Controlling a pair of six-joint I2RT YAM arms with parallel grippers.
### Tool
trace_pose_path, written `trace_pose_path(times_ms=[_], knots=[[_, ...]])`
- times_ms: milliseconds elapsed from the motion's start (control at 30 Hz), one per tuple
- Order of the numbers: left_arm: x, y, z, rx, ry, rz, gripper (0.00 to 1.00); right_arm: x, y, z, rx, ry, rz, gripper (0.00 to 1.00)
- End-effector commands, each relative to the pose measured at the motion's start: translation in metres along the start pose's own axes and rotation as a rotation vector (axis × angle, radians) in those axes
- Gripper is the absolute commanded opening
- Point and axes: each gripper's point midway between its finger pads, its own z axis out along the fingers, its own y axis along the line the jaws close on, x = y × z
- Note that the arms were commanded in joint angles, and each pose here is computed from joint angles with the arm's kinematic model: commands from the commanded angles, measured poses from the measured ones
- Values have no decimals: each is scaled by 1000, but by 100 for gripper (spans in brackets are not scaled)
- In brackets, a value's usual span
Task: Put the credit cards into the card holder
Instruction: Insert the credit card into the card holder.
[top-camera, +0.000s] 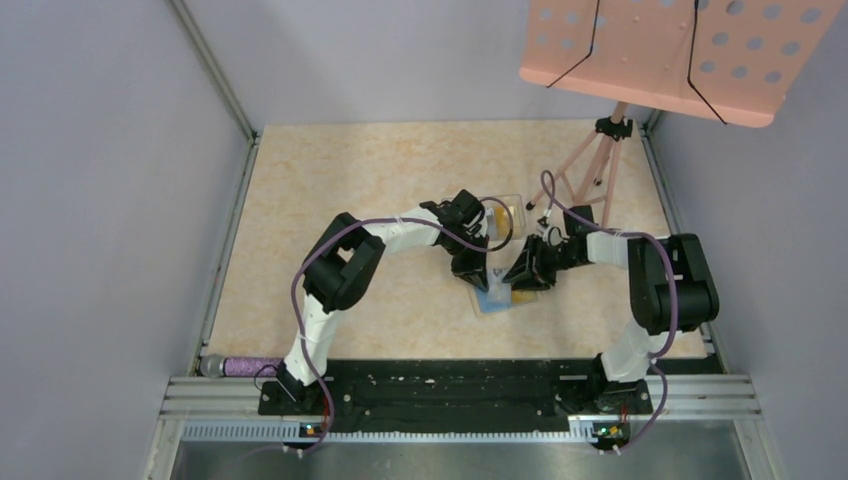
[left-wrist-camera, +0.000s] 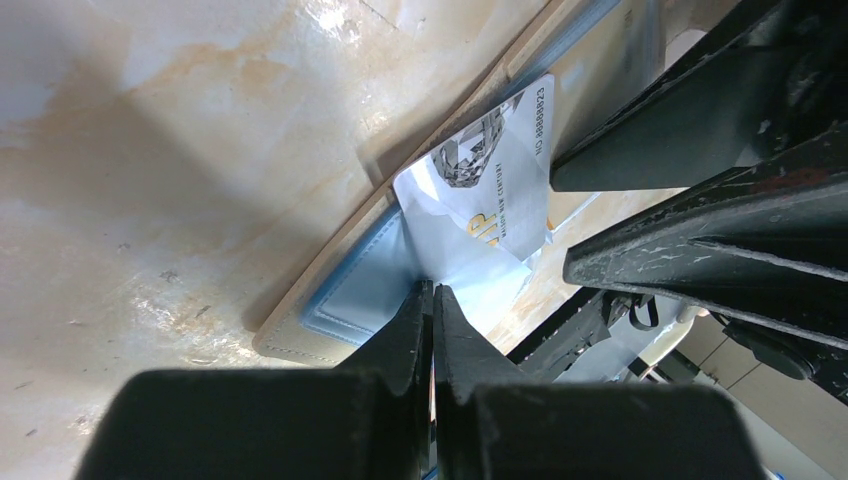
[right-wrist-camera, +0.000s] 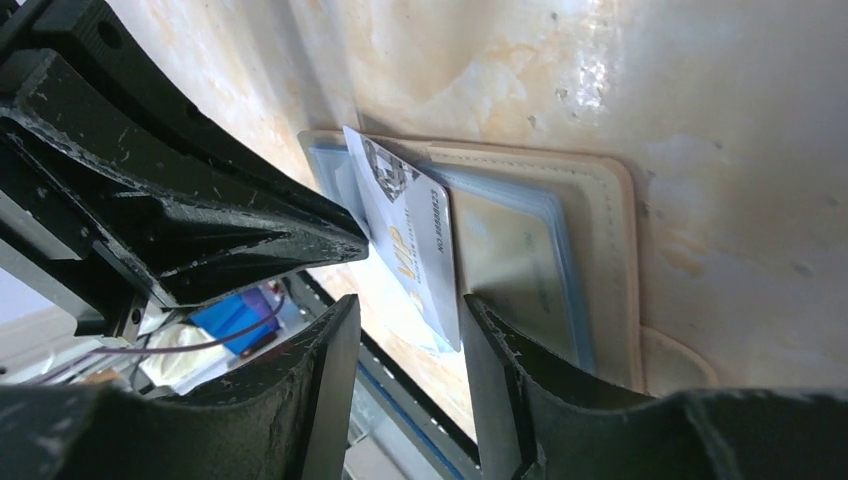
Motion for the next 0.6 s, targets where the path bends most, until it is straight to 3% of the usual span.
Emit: trace_pose_path(times_ms=[0,300,433,567], knots=[[3,21,10,-81,14,10,0,8,-48,16,165,27,27,45],[3,22,11,-81,19,9,0,1,-33,25,79,8,-17,44],[3,20,10,-78,18,12,0,-9,-18,20,30,-44,-59,39],[3,21,10,-80,20,12,0,-19,0,14,-30,-99,-100,26]])
